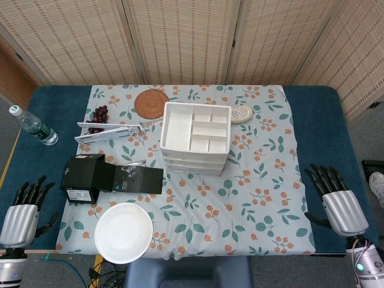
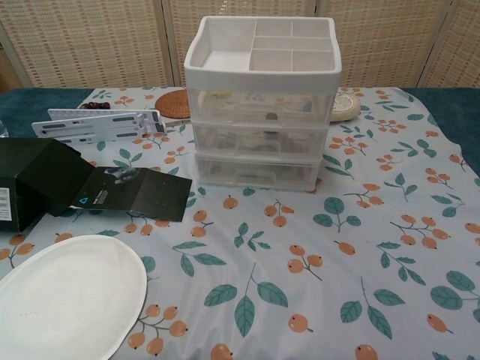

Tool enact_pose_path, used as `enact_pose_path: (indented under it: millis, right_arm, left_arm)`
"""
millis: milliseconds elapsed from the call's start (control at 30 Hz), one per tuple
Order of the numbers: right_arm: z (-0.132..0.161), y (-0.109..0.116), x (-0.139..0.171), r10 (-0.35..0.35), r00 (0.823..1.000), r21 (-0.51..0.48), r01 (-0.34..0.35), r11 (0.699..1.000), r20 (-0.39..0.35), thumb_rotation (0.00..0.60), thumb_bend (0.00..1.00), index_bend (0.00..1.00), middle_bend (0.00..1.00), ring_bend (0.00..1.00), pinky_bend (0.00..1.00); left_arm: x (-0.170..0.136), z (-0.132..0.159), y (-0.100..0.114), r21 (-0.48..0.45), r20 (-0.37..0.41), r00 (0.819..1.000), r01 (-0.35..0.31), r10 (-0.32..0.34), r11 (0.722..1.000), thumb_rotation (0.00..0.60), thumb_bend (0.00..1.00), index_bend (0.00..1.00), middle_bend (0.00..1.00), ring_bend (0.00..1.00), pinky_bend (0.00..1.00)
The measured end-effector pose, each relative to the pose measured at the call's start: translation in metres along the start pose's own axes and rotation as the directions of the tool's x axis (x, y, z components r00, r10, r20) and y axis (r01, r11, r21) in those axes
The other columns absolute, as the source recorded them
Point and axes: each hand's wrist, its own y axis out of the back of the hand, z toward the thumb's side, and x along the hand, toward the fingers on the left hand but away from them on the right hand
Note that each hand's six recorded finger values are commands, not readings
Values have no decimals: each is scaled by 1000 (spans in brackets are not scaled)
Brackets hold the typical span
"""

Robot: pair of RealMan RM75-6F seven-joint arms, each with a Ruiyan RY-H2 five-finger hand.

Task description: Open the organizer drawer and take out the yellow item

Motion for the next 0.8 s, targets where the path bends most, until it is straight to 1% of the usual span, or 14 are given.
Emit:
enact_pose_path:
  millis: [33,100,167,267,333,400,433,467,500,567,600,667,767,800]
  right_arm:
    - [1,0,-1,2,1000,-6,-2,1000,-4,600,137,0,0,37,65]
    - [5,-2,-2,10,1000,-26,-11,1000,-12,600,137,0,7,99,159]
    - [8,-5,-3,24,999,-52,-25,998,-22,600,137,0,34,160,233]
    - [17,-11,-6,54,997,-108,-59,992,-47,600,137,0,111,286,389]
    - [23,-16,-9,78,995,-157,-88,984,-66,600,137,0,183,379,505]
    - [29,-21,-12,105,991,-211,-121,970,-87,600,140,0,320,518,660]
    - [32,-24,-14,118,988,-235,-138,962,-97,600,142,0,372,570,710]
    - [35,-27,-16,133,985,-259,-156,953,-107,600,144,0,452,646,778]
    - [40,-31,-18,154,981,-292,-184,938,-122,600,145,0,550,730,849]
    - [47,-38,-22,191,971,-342,-230,911,-146,600,145,0,676,821,922]
    - [52,-42,-25,214,963,-375,-262,889,-163,600,145,0,731,861,949]
    - [59,-48,-29,248,950,-428,-307,850,-190,600,162,0,790,915,974]
    - [72,-56,-37,295,927,-517,-375,769,-234,600,216,0,828,957,993]
    - [78,-59,-40,311,916,-550,-400,733,-252,600,233,0,835,964,996]
  left_arm:
    - [0,0,0,0,0,1000,0,0,1000,600,316,153,72,120,63]
    - [0,0,0,0,1,1000,1,-1,1000,600,316,153,72,120,63]
    - [0,0,-1,-1,0,1000,3,-3,1000,600,316,153,72,120,63]
    - [0,-1,-1,0,-1,1000,5,-5,1000,600,316,153,72,120,63]
    - [1,-1,-1,1,-2,1000,6,-6,1000,600,316,153,72,120,63]
    - [1,-1,-1,2,-3,1000,7,-7,1000,600,316,153,72,120,63]
    - [1,-1,-2,2,-3,1000,7,-7,1000,600,316,153,72,120,63]
    - [1,-1,-2,3,-4,1000,8,-8,1000,600,316,153,72,120,63]
    - [1,-2,-2,3,-4,1000,8,-8,1000,600,316,153,72,120,63]
    - [1,-2,-2,3,-6,1000,10,-10,1000,600,316,153,72,120,63]
    - [1,-2,-3,3,-6,1000,11,-11,1000,600,316,153,72,120,63]
    - [1,-3,-3,3,-8,1000,12,-12,1000,600,316,153,72,120,63]
    - [2,-4,-2,3,-12,1000,10,-10,1000,600,316,153,72,120,63]
    - [2,-4,-1,4,-12,1000,9,-9,1000,600,316,153,72,120,64]
